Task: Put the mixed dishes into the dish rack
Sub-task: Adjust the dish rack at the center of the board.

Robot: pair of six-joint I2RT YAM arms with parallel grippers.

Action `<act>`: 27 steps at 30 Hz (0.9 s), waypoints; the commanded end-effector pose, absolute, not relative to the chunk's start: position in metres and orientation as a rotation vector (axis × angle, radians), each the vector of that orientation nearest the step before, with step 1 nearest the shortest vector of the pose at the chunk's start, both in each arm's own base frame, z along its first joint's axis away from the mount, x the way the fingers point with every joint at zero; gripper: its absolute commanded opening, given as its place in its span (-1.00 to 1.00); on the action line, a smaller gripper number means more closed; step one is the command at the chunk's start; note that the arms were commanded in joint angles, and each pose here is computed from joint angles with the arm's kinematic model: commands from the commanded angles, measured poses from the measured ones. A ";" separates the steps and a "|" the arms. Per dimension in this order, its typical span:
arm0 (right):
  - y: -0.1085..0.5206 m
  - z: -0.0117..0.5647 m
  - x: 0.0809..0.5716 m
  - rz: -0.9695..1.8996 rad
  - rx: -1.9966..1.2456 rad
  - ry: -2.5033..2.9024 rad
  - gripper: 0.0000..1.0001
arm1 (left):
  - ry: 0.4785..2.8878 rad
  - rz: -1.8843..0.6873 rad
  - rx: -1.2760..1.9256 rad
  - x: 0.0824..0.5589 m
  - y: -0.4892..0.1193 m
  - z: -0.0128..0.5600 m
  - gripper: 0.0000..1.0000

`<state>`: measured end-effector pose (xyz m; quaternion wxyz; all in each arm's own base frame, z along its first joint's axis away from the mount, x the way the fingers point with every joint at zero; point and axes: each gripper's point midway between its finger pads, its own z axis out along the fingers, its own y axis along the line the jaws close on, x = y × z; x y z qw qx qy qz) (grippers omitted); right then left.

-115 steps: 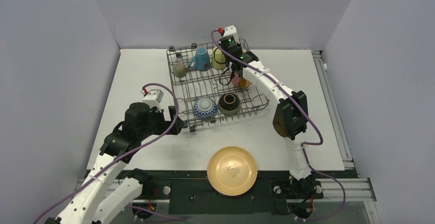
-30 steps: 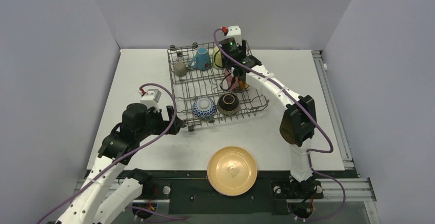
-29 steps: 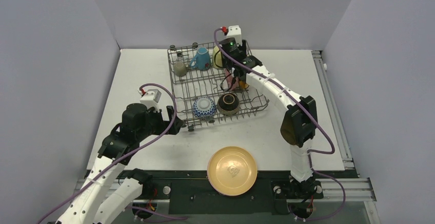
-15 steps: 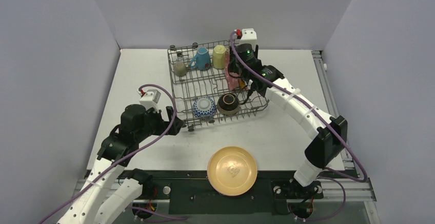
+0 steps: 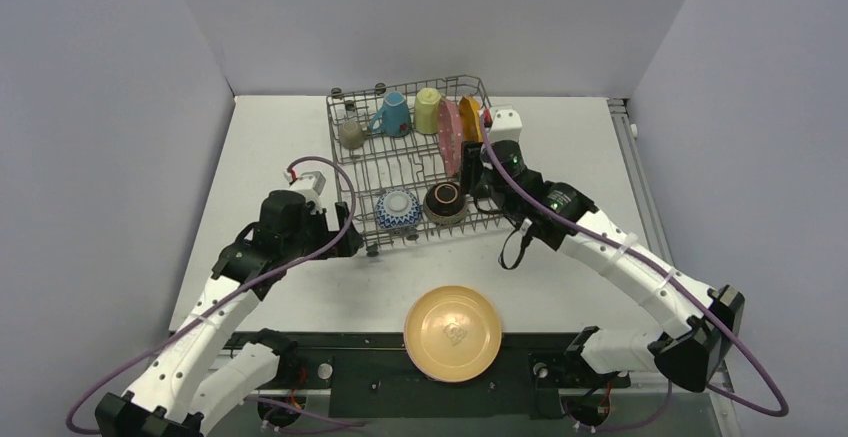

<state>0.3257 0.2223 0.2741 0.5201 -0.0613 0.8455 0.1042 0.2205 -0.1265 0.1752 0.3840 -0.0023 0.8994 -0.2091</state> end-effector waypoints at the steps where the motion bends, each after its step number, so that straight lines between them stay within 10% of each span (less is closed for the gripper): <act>1: 0.219 0.278 0.297 0.266 -0.147 1.997 -0.04 | 2.312 -0.515 -0.110 0.235 -0.126 0.175 0.93; 27: 0.173 0.201 0.184 0.522 -0.167 2.064 -0.13 | 2.292 -0.518 -0.321 0.312 -0.146 0.163 0.95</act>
